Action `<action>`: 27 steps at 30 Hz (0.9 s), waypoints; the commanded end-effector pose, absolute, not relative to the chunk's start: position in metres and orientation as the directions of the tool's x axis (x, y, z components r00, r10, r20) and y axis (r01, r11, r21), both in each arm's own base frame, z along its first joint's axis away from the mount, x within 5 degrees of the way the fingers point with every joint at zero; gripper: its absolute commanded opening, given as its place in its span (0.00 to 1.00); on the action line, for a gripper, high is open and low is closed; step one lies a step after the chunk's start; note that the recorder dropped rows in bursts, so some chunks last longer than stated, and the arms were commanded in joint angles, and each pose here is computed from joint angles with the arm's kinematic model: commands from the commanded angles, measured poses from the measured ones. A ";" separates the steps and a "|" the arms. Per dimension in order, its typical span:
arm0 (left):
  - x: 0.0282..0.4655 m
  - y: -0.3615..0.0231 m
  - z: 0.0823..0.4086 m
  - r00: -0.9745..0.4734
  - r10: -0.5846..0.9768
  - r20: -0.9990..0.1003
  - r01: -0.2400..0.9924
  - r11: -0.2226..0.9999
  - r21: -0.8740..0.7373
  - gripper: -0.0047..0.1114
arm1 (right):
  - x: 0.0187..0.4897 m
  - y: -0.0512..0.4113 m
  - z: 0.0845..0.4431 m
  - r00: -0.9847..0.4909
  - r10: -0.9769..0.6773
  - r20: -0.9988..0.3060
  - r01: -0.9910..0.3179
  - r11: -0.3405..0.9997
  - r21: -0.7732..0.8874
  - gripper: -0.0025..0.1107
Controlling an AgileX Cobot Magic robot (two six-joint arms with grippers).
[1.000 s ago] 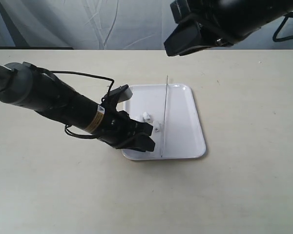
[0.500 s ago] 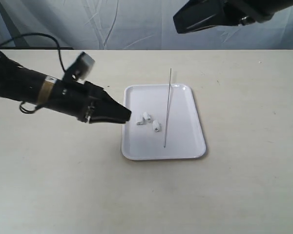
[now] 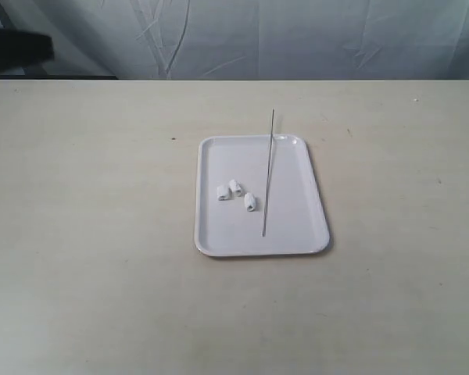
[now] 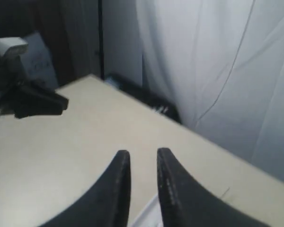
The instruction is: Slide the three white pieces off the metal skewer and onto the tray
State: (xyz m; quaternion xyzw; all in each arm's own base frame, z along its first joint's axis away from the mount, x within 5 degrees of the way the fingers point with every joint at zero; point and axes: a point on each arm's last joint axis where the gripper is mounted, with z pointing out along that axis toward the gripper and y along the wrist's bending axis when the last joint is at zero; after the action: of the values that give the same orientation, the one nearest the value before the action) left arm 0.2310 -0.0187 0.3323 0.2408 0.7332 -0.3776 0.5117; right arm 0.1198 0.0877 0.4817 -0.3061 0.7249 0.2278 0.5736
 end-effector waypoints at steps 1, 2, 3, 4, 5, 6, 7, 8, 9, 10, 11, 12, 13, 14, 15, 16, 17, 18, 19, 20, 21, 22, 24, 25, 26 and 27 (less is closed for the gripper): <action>0.166 -0.028 0.396 0.027 -0.044 -0.999 0.754 0.657 -0.009 0.27 | 0.074 0.059 0.512 0.096 -0.076 -0.992 -0.622 0.774 -0.119 0.20; 0.153 -0.032 0.405 0.086 -0.040 -0.996 0.748 0.662 0.038 0.27 | 0.065 0.052 0.514 0.135 -0.084 -0.987 -0.599 0.787 -0.149 0.20; 0.139 -0.037 0.413 0.144 -0.026 -0.989 0.737 0.670 0.089 0.27 | 0.056 0.047 0.516 0.159 -0.088 -0.983 -0.580 0.798 -0.165 0.20; 0.126 -0.040 0.419 0.198 0.000 -0.980 0.708 0.692 0.143 0.27 | 0.051 0.043 0.516 0.168 -0.098 -0.981 -0.565 0.806 -0.178 0.20; 0.117 -0.043 0.423 0.234 0.016 -0.972 0.690 0.701 0.177 0.27 | 0.044 0.039 0.515 0.173 -0.109 -0.979 -0.557 0.809 -0.188 0.20; 0.104 -0.049 0.427 0.273 0.027 -0.962 0.687 0.694 0.215 0.27 | 0.036 0.036 0.514 0.174 -0.120 -0.977 -0.557 0.806 -0.198 0.20; 0.092 -0.054 0.429 0.308 0.035 -0.951 0.693 0.677 0.249 0.27 | 0.031 0.034 0.512 0.167 -0.133 -0.977 -0.561 0.802 -0.205 0.20; 0.083 -0.059 0.431 0.334 0.037 -0.942 0.700 0.659 0.274 0.27 | 0.025 0.032 0.510 0.164 -0.139 -0.977 -0.566 0.797 -0.209 0.20; 0.072 -0.064 0.433 0.364 0.041 -0.931 0.709 0.636 0.305 0.27 | 0.018 0.030 0.509 0.161 -0.139 -0.977 -0.576 0.791 -0.208 0.20; 0.062 -0.069 0.433 0.388 0.046 -0.921 0.715 0.615 0.332 0.27 | 0.012 0.028 0.508 0.162 -0.137 -0.977 -0.582 0.786 -0.207 0.20; 0.053 -0.072 0.434 0.410 0.051 -0.910 0.715 0.602 0.356 0.27 | 0.005 0.025 0.506 0.168 -0.136 -0.976 -0.585 0.784 -0.209 0.20; 0.045 -0.075 0.434 0.431 0.061 -0.900 0.710 0.593 0.380 0.27 | -0.001 0.022 0.505 0.180 -0.131 -0.975 -0.582 0.785 -0.213 0.20; 0.038 -0.077 0.433 0.442 0.069 -0.894 0.711 0.581 0.396 0.27 | -0.006 0.020 0.503 0.196 -0.124 -0.973 -0.578 0.786 -0.217 0.20; 0.031 -0.079 0.432 0.440 0.074 -0.895 0.718 0.570 0.400 0.27 | -0.012 0.017 0.500 0.217 -0.113 -0.969 -0.570 0.791 -0.220 0.20; 0.026 -0.081 0.430 0.437 0.084 -0.896 0.726 0.556 0.406 0.27 | -0.016 0.015 0.495 0.240 -0.102 -0.965 -0.560 0.798 -0.223 0.20; 0.021 -0.082 0.427 0.424 0.105 -0.900 0.735 0.541 0.409 0.27 | -0.020 0.012 0.489 0.260 -0.092 -0.961 -0.550 0.804 -0.226 0.20; 0.016 -0.083 0.423 0.409 0.135 -0.902 0.742 0.527 0.415 0.27 | -0.023 0.010 0.482 0.279 -0.089 -0.956 -0.537 0.811 -0.233 0.20; 0.013 -0.083 0.420 0.395 0.166 -0.903 0.748 0.513 0.421 0.27 | -0.024 0.008 0.472 0.293 -0.087 -0.952 -0.521 0.821 -0.235 0.20; 0.008 -0.084 0.417 0.395 0.190 -0.899 0.755 0.491 0.436 0.27 | -0.024 0.007 0.464 0.304 -0.082 -0.949 -0.508 0.829 -0.235 0.20; 0.004 -0.083 0.416 0.406 0.194 -0.893 0.753 0.482 0.448 0.27 | -0.023 0.006 0.452 0.314 -0.070 -0.947 -0.498 0.837 -0.227 0.20; 0.001 -0.083 0.416 0.421 0.185 -0.888 0.748 0.482 0.456 0.27 | -0.021 0.006 0.439 0.323 -0.059 -0.945 -0.488 0.845 -0.219 0.20; -0.002 -0.082 0.417 0.443 0.177 -0.879 0.736 0.489 0.469 0.27 | -0.017 0.006 0.426 0.326 -0.051 -0.944 -0.478 0.852 -0.211 0.20; -0.004 -0.079 0.418 0.480 0.176 -0.860 0.691 0.528 0.494 0.27 | -0.009 0.008 0.402 0.328 -0.043 -0.944 -0.459 0.866 -0.199 0.20; -0.002 -0.076 0.417 0.497 0.185 -0.848 0.653 0.563 0.506 0.27 | -0.002 0.010 0.388 0.325 -0.039 -0.945 -0.450 0.872 -0.191 0.20; 0.001 -0.074 0.416 0.503 0.196 -0.841 0.625 0.589 0.512 0.27 | 0.003 0.010 0.378 0.327 -0.030 -0.944 -0.440 0.880 -0.181 0.20; 0.004 -0.072 0.415 0.504 0.204 -0.840 0.598 0.619 0.509 0.27 | 0.011 0.013 0.365 0.309 -0.028 -0.951 -0.436 0.884 -0.168 0.20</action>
State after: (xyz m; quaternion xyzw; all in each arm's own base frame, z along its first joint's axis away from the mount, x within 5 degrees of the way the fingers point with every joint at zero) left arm -0.0024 -0.0786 0.4160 0.4539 0.4779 -0.1671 0.7332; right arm -0.0040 0.0104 0.3913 -0.2232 0.5756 0.1402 0.7741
